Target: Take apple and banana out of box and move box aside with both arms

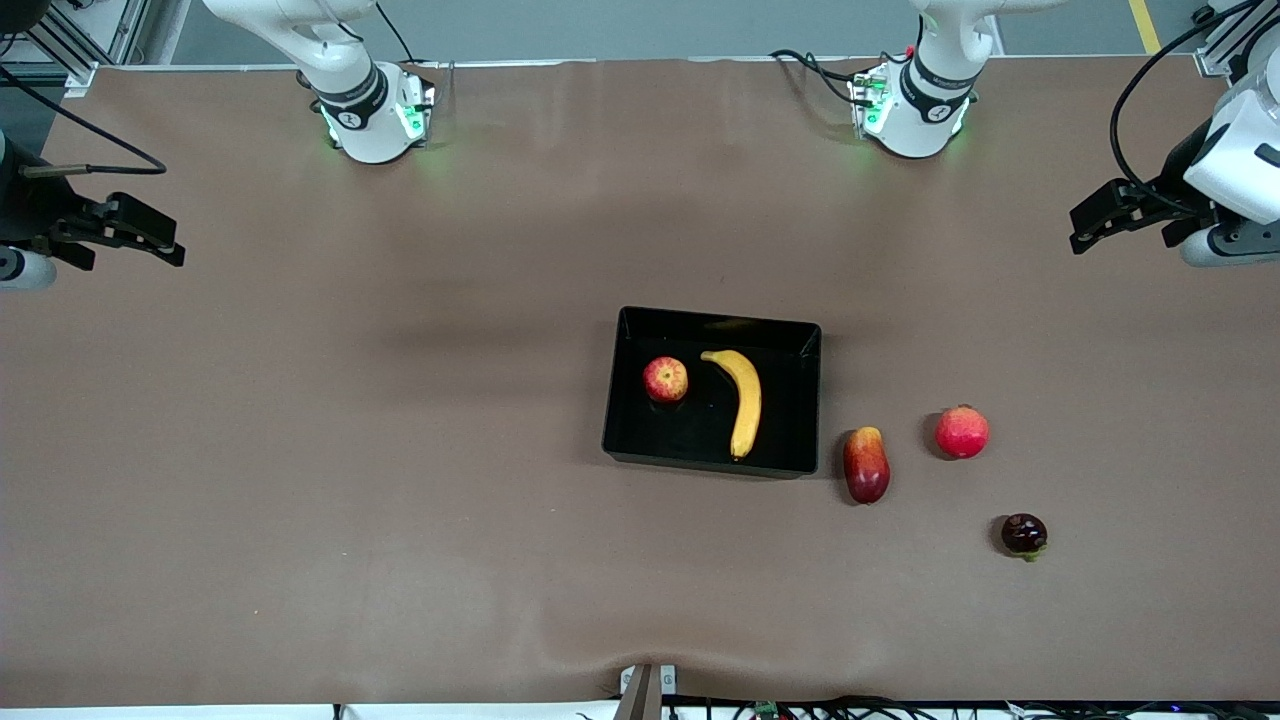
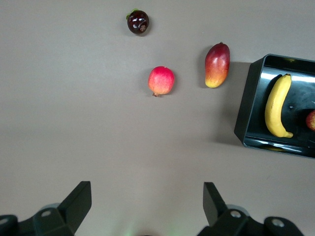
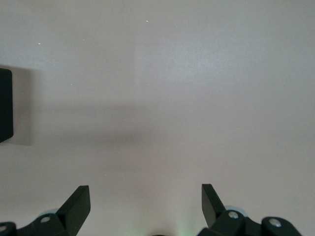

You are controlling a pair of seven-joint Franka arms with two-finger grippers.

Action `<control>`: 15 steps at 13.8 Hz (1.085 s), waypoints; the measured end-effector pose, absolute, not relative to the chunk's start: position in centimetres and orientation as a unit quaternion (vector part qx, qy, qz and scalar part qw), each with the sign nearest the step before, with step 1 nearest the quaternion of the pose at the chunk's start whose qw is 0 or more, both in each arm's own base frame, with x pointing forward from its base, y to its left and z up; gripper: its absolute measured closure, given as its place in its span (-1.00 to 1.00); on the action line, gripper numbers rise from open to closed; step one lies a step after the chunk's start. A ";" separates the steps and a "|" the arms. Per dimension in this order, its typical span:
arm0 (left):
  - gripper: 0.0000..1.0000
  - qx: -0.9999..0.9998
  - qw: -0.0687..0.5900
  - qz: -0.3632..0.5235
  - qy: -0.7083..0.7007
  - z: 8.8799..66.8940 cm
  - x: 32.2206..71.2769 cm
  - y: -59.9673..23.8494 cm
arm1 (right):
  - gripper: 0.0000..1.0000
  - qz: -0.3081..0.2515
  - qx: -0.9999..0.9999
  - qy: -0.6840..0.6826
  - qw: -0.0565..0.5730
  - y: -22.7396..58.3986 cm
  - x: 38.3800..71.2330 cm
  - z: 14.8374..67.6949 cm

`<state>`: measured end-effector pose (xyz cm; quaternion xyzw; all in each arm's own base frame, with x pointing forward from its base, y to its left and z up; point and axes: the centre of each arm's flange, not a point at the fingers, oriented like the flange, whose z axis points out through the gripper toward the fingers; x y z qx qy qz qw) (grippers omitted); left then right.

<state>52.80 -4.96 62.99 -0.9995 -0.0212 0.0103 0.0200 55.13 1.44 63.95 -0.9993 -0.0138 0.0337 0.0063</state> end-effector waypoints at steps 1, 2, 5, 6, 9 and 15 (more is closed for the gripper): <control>-1.00 -1.000 0.020 0.010 -0.021 63.0 52.8 -5.0 | -1.00 0.034 -0.999 -0.014 0.006 1.4 55.1 63.9; -1.00 -1.000 0.020 0.010 -0.020 63.0 52.8 -5.0 | -1.00 0.034 -0.999 -0.014 0.006 1.4 55.1 63.9; -1.00 -1.000 0.019 0.008 -0.020 63.1 53.1 -5.1 | -1.00 0.034 -0.999 -0.014 0.006 1.4 55.1 63.9; -1.00 -1.000 0.018 0.010 -0.019 62.8 53.6 -5.1 | -1.00 0.034 -0.999 -0.014 0.006 1.4 55.1 63.9; -1.00 -0.999 0.014 0.037 -0.017 59.7 55.1 -7.9 | -1.00 0.034 -0.999 -0.013 0.006 1.4 55.1 63.9; -1.00 -0.996 -0.003 0.058 -0.070 50.2 56.5 -24.7 | -1.00 0.034 -0.999 -0.013 0.006 1.4 55.1 63.9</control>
